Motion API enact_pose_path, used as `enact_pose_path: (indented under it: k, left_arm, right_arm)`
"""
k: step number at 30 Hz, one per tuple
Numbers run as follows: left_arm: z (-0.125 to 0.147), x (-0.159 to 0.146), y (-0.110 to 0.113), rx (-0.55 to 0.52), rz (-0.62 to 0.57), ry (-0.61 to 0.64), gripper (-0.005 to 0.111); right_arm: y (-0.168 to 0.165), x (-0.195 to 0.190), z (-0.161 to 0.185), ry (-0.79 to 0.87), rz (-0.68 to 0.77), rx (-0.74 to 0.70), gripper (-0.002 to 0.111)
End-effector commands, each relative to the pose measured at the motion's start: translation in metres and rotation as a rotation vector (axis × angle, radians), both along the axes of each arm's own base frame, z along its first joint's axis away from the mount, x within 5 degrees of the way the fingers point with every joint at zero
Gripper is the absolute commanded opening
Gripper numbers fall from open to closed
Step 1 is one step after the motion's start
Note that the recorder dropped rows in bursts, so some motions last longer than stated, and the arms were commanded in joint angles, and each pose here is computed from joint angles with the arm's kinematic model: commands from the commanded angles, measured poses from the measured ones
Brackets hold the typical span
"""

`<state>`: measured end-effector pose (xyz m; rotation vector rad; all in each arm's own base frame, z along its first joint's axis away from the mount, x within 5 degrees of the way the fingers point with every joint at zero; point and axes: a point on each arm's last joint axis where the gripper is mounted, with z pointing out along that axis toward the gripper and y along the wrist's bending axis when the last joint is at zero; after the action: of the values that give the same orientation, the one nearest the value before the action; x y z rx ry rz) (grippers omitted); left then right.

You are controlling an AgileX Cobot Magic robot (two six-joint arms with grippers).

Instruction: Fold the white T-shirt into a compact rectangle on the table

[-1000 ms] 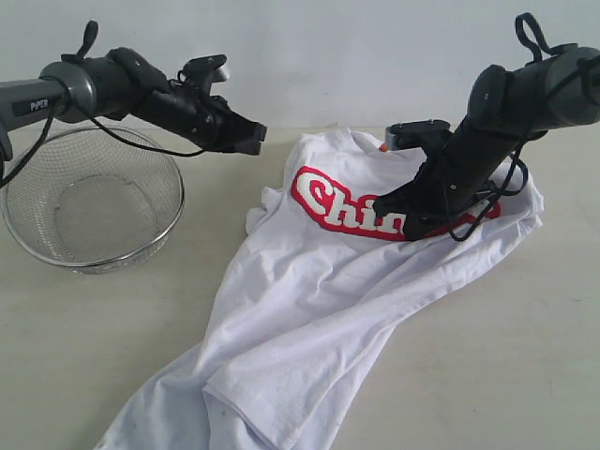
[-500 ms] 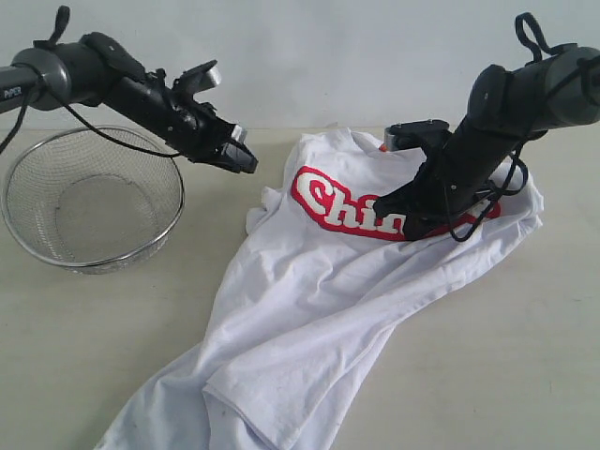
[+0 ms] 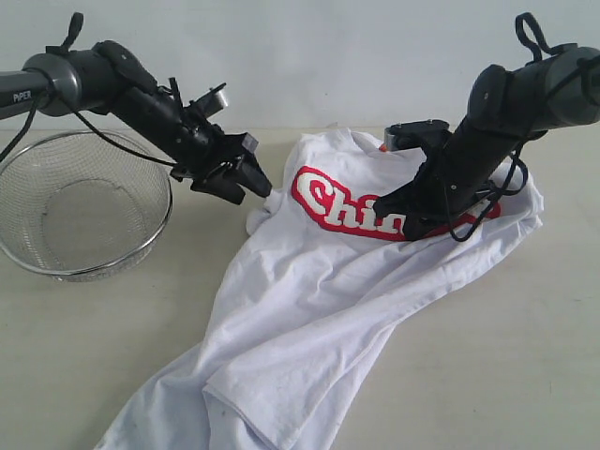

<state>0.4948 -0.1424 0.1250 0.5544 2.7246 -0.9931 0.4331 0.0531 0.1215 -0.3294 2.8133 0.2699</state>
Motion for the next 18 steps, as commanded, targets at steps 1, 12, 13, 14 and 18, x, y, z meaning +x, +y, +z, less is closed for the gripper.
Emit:
enact_pose_path:
  k: [1, 12, 13, 14, 18]
  left_arm:
    - [0.002, -0.006, 0.001, 0.033, -0.010, 0.061, 0.057]
    - [-0.006, -0.016, -0.026, 0.031, -0.022, 0.120, 0.057]
    - [-0.008, -0.018, -0.029, 0.035, -0.030, 0.123, 0.057]
    - [-0.011, -0.020, -0.034, 0.037, -0.039, 0.131, 0.057]
    - [-0.023, -0.023, -0.040, 0.047, -0.054, 0.152, 0.054]
  right_arm:
    - [0.000, -0.006, -0.011, 0.066, 0.030, -0.007, 0.000]
    - [0.000, -0.005, -0.011, 0.057, 0.036, -0.010, 0.000]
    - [0.000, -0.005, -0.011, 0.057, 0.036, -0.010, 0.000]
    - [0.000, -0.005, -0.011, 0.056, 0.038, -0.010, 0.000]
    - [0.000, -0.005, -0.011, 0.054, 0.037, -0.010, 0.000]
